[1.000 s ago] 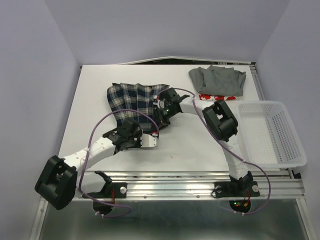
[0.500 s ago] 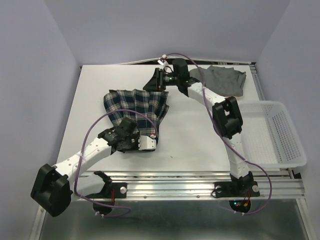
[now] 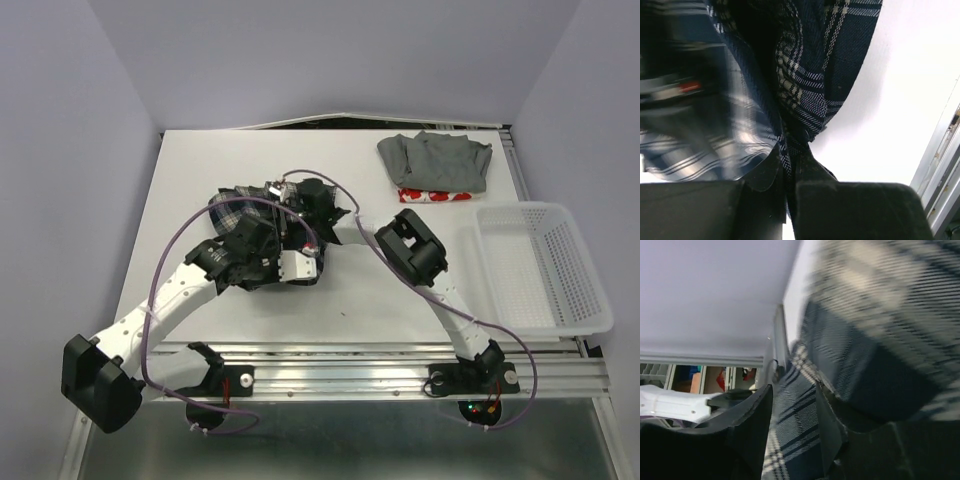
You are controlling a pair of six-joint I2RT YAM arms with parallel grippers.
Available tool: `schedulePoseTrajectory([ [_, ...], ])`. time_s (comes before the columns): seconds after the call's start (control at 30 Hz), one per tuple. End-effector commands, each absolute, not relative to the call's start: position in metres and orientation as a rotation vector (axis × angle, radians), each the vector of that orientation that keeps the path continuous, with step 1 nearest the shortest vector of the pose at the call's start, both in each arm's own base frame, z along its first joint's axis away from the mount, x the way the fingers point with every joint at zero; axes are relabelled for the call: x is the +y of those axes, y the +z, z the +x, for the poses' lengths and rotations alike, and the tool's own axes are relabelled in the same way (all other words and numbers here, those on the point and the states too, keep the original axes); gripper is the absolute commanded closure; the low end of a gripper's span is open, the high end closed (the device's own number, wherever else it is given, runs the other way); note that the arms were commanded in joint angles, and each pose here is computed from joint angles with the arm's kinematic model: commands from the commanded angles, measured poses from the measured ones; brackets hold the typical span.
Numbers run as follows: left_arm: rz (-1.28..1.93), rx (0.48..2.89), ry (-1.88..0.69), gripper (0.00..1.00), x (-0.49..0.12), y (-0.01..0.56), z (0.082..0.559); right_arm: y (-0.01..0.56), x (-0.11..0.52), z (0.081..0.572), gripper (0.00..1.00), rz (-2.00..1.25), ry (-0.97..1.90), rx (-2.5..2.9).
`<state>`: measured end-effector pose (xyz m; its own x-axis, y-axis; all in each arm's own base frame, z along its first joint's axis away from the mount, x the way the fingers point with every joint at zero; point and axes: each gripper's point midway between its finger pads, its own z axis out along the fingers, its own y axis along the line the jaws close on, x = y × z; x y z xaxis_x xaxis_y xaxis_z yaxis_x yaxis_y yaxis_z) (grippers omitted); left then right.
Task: Fold and stack the skirts
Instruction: Fold the skirt
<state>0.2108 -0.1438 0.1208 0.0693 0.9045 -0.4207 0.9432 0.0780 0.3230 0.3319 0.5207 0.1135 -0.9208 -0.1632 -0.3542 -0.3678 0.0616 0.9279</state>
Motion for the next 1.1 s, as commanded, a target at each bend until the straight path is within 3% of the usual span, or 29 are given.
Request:
schedulePoseTrajectory([
  [0.0,1.743,1.749,-0.142,1.00,-0.163,0.175,0.220,0.040,0.497,0.331,0.56,-0.534,1.893,2.269],
  [0.2,1.660,1.698,0.025,1.00,-0.158,0.217,0.249,0.022,0.496,0.277,0.57,-0.689,1.878,2.354],
  [0.47,1.660,1.682,0.010,1.00,-0.162,0.215,0.250,0.082,0.493,0.252,0.52,-0.855,1.937,2.245],
  [0.7,1.714,1.685,-0.107,1.00,-0.165,0.207,0.226,0.147,0.478,0.337,0.40,-0.819,1.807,2.082],
  [0.87,1.760,1.701,-0.179,1.00,-0.167,0.199,0.211,0.207,0.458,0.434,0.34,-0.668,1.672,1.901],
  [1.07,1.783,1.727,-0.249,1.00,-0.171,0.194,0.200,0.172,0.447,0.495,0.30,-0.613,1.407,1.846],
])
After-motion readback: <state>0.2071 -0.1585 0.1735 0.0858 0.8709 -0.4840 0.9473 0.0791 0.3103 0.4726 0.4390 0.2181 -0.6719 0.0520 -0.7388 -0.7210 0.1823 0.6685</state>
